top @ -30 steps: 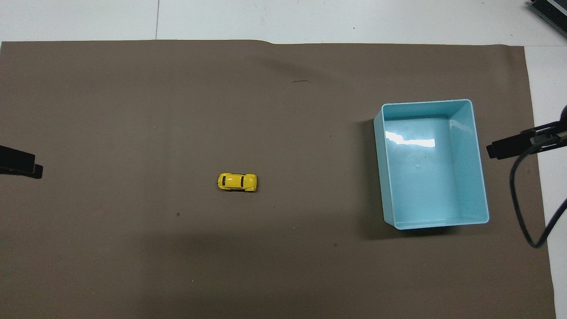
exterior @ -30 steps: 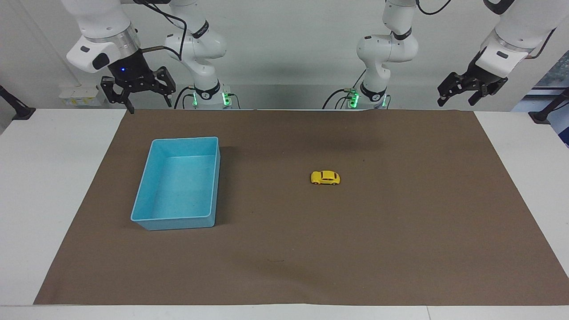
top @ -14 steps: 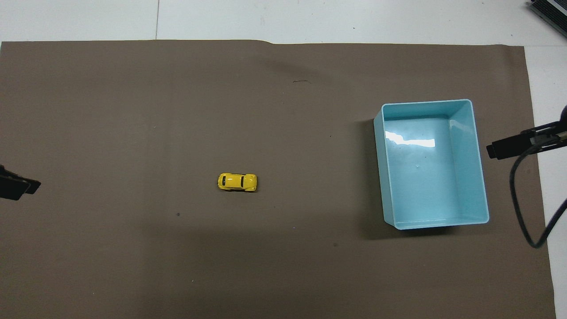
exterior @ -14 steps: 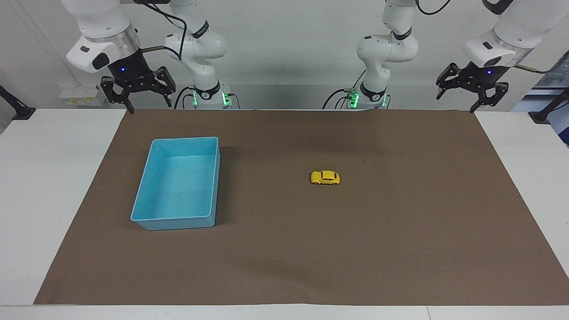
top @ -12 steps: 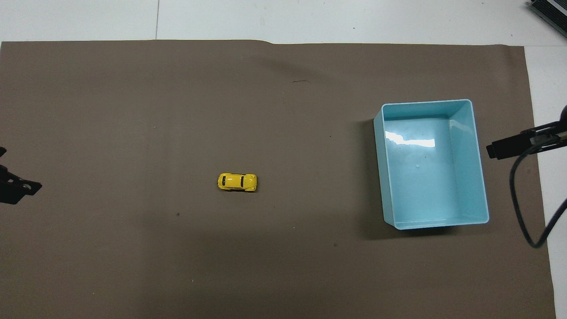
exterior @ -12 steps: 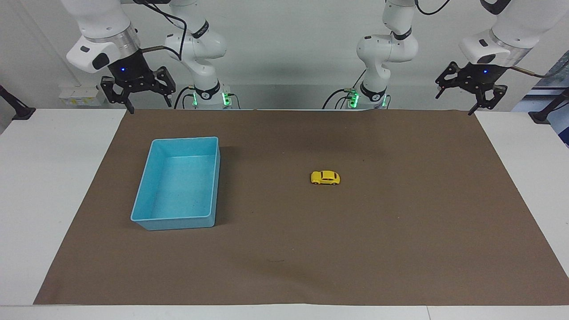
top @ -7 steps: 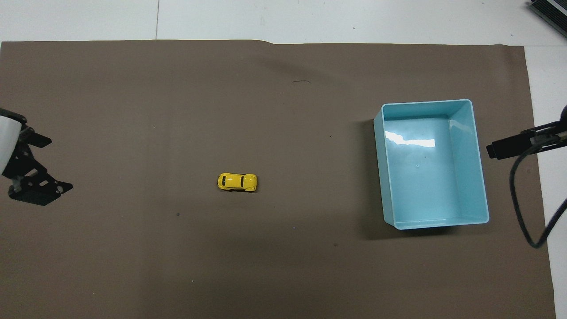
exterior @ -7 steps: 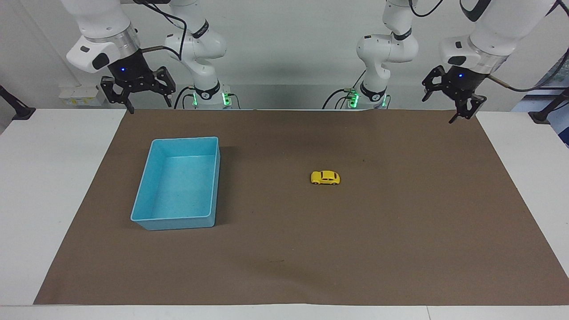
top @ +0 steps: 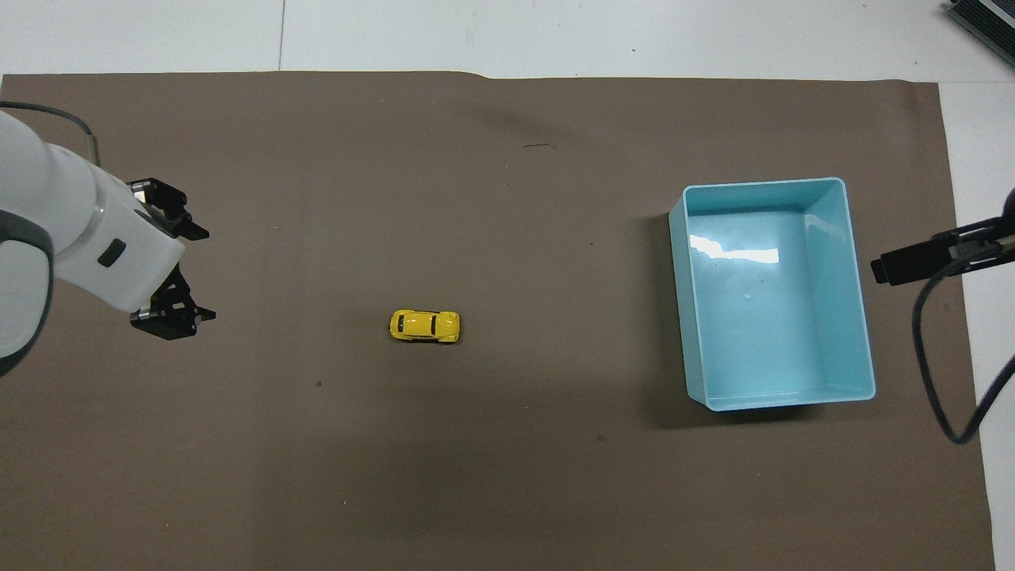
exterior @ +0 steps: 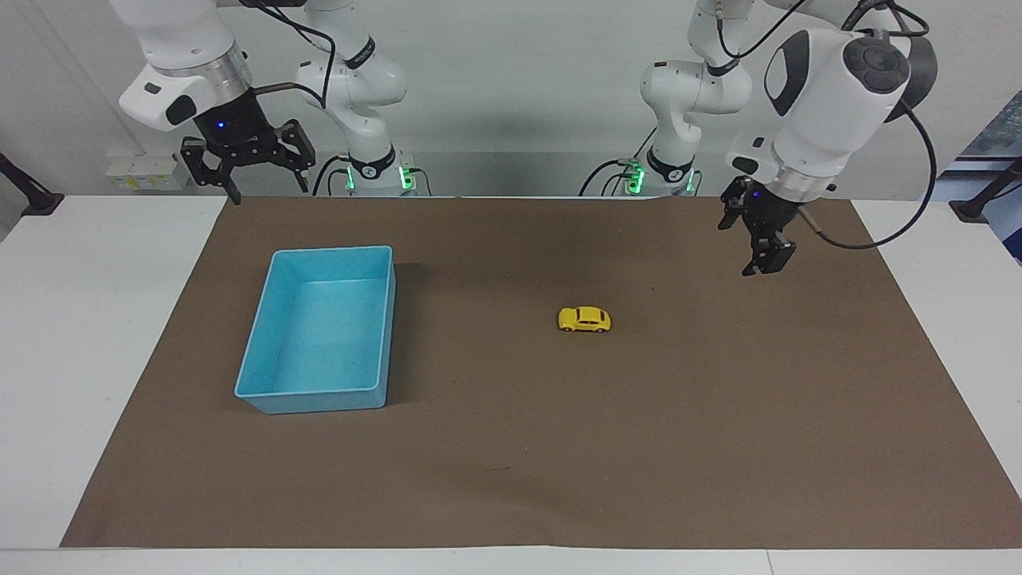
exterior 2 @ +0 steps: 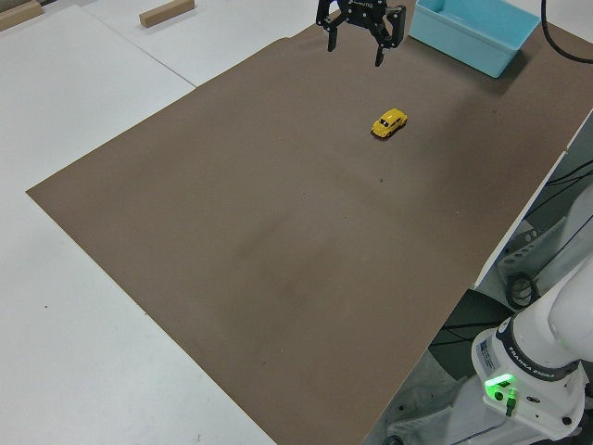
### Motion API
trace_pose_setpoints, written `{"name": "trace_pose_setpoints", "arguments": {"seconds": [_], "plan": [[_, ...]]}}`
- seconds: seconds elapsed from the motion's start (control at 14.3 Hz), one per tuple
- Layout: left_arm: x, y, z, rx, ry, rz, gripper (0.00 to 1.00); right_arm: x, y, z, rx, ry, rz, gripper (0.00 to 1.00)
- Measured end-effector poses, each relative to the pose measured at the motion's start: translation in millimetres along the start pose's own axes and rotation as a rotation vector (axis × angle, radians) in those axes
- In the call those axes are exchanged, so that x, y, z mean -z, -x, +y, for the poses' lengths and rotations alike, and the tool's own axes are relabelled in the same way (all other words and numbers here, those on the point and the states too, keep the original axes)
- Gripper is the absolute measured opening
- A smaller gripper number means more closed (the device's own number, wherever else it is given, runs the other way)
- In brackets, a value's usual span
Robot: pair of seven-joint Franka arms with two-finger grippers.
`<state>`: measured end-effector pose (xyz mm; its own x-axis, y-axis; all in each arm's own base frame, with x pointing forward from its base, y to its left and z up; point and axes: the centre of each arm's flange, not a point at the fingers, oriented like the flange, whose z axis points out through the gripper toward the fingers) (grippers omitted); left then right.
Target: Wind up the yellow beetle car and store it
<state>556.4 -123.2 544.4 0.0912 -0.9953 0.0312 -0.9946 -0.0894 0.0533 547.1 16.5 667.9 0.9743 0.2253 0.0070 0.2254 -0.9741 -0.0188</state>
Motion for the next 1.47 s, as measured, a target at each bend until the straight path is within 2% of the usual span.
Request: {"name": "trace_pose_setpoints", "arguments": {"seconds": [0.28,0.49,0.77,1.05,1.47], "plan": [[-53.9,-45.1,7.5,-0.087,-0.053,0.014,1.0,0.0,0.0,0.0,0.0,0.0,0.0,1.0],[-94.3,-76.2,19.8,-0.139,-0.051,0.01,1.0,0.0,0.0,0.0,0.0,0.0,0.0,1.0],[-156.1,-132.6,35.6,-0.159,-0.089,0.024,1.0,0.0,0.4,1.9,-0.003,0.0,0.0,1.0],[-202.7,-147.9,55.7,-0.173,-0.14,0.048,1.0,0.1,0.7,3.3,-0.006,0.0,0.0,1.0],[-220.5,-175.9,74.8,-0.147,-0.148,0.061,1.0,0.1,0.7,3.3,-0.006,0.0,0.0,1.0]]}}
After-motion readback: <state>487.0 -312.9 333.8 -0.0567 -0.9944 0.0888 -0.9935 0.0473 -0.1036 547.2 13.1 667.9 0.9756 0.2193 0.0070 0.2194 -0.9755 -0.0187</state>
